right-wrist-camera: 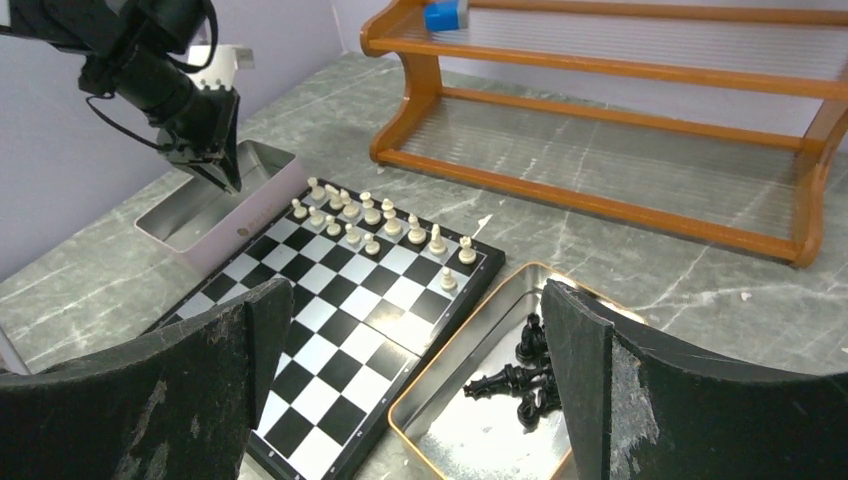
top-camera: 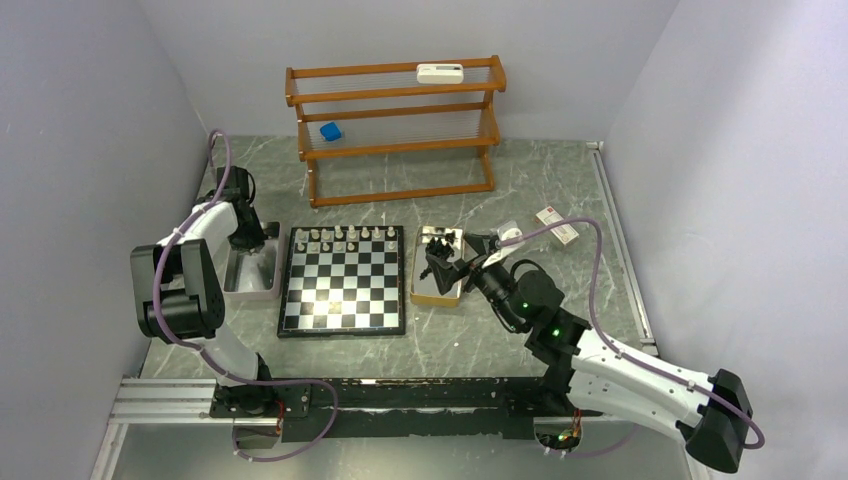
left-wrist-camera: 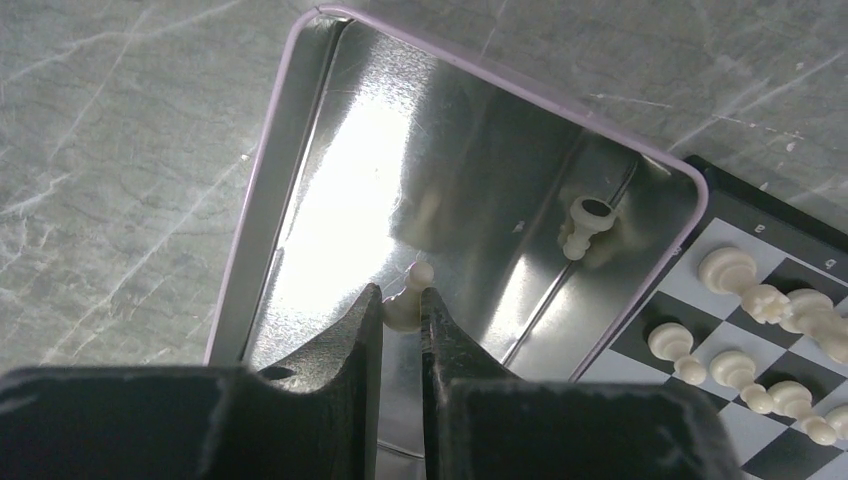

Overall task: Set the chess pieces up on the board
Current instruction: Place the chess piece on the chessboard.

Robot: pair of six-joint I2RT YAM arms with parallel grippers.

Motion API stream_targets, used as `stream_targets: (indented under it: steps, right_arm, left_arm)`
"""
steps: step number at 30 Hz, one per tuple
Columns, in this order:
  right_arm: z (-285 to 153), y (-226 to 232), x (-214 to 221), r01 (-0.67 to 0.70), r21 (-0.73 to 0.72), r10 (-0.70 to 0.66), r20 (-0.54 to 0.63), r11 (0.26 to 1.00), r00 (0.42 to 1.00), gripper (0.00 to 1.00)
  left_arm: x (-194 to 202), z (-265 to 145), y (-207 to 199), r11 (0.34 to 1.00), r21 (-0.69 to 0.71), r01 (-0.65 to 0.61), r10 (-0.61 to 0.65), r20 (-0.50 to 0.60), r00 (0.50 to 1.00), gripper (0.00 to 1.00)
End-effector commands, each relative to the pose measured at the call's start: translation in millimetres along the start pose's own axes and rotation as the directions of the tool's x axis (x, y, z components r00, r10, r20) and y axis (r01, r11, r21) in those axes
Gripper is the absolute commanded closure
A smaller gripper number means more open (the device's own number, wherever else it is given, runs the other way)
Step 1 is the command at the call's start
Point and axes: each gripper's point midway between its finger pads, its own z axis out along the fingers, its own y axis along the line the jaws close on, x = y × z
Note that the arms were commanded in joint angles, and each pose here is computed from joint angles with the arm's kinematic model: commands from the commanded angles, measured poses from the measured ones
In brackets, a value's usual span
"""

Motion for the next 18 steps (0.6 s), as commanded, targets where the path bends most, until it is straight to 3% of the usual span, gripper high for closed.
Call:
stream_targets:
  steps: [1, 7, 13, 18]
  right_arm:
    - [5, -6, -6, -0.032, 0.042, 0.032, 0.005, 0.999, 0.999, 0.0]
    - [18, 3, -21, -0.103, -0.006, 0.103, -0.045, 0.995, 0.994, 0.0]
    - [39, 38, -30, -0.293, -0.144, 0.272, -0.147, 0.945, 0.951, 0.0]
    - [65, 55, -17, -0.423, -0.206, 0.354, -0.302, 0.882, 0.885, 0.15]
  left_arm:
    - [-17, -23, -11, 0.998, 0.068, 0.0, -0.005, 0.066, 0.998, 0.9]
    - [-35, -72, -33, 0.968, 0.246, -0.048, 0.005, 0.172, 0.985, 0.9]
    - [-36, -125, -73, 0.867, 0.478, -0.14, 0.014, 0.256, 0.967, 0.89]
    - [-2, -150, -120, 0.749, 0.6, -0.282, 0.133, 0.28, 0.951, 0.89]
